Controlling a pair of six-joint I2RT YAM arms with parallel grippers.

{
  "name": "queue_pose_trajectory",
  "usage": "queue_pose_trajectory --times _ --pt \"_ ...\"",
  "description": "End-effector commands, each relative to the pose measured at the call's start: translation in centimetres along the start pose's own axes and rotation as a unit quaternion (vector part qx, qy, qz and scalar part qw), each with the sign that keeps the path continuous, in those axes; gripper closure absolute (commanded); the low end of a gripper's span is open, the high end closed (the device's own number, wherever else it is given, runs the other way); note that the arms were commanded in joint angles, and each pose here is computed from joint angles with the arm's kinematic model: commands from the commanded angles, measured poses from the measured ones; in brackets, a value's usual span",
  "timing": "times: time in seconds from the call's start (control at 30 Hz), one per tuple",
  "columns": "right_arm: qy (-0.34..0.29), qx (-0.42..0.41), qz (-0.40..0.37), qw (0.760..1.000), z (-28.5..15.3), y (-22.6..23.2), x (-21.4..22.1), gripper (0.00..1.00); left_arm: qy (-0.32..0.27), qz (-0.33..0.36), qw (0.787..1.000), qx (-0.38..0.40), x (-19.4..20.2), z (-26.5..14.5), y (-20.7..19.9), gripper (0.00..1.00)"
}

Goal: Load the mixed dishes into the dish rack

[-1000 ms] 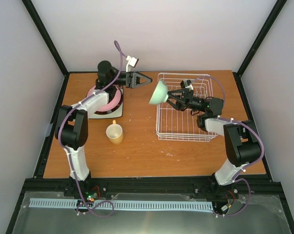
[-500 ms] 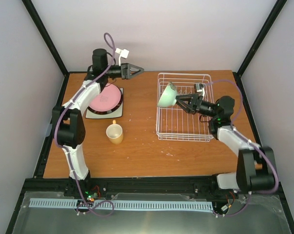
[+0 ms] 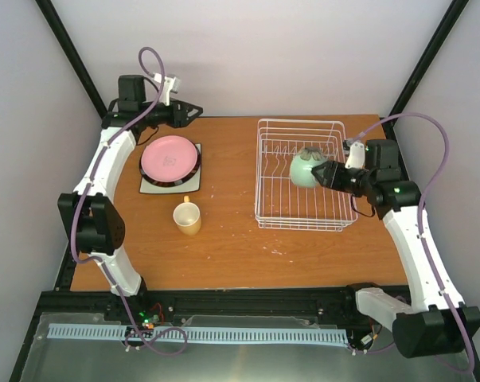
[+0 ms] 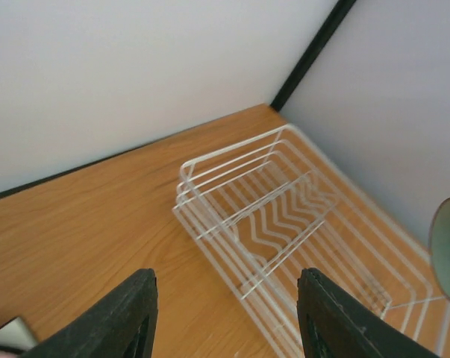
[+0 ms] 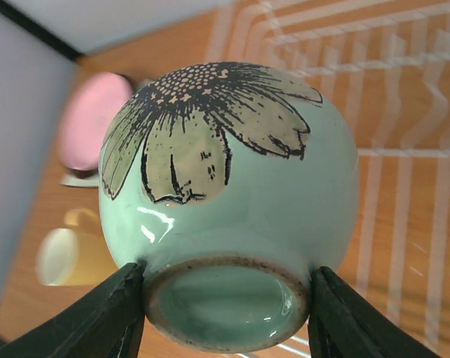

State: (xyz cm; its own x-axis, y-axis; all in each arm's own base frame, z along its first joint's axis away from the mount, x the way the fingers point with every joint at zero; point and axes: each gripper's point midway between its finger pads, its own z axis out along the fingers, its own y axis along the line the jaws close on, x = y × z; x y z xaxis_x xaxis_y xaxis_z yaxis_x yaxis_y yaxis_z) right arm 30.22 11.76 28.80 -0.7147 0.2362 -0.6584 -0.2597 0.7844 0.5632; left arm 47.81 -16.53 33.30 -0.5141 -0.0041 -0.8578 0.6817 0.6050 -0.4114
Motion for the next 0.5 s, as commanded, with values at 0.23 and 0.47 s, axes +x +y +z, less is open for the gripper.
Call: queue_pose_trajectory --times 0.23,0.47 --pt "0.133 0.28 -0.014 0.951 -0.9 -9.6 1.6 0.97 0.125 0.05 0.98 -0.144 6.0 -2.5 3.6 0.49" --pt "0.21 0.332 -0.041 0.919 2.8 -11.3 3.6 0.97 0.162 0.043 0.972 -0.167 9.3 -2.6 5.2 0.51"
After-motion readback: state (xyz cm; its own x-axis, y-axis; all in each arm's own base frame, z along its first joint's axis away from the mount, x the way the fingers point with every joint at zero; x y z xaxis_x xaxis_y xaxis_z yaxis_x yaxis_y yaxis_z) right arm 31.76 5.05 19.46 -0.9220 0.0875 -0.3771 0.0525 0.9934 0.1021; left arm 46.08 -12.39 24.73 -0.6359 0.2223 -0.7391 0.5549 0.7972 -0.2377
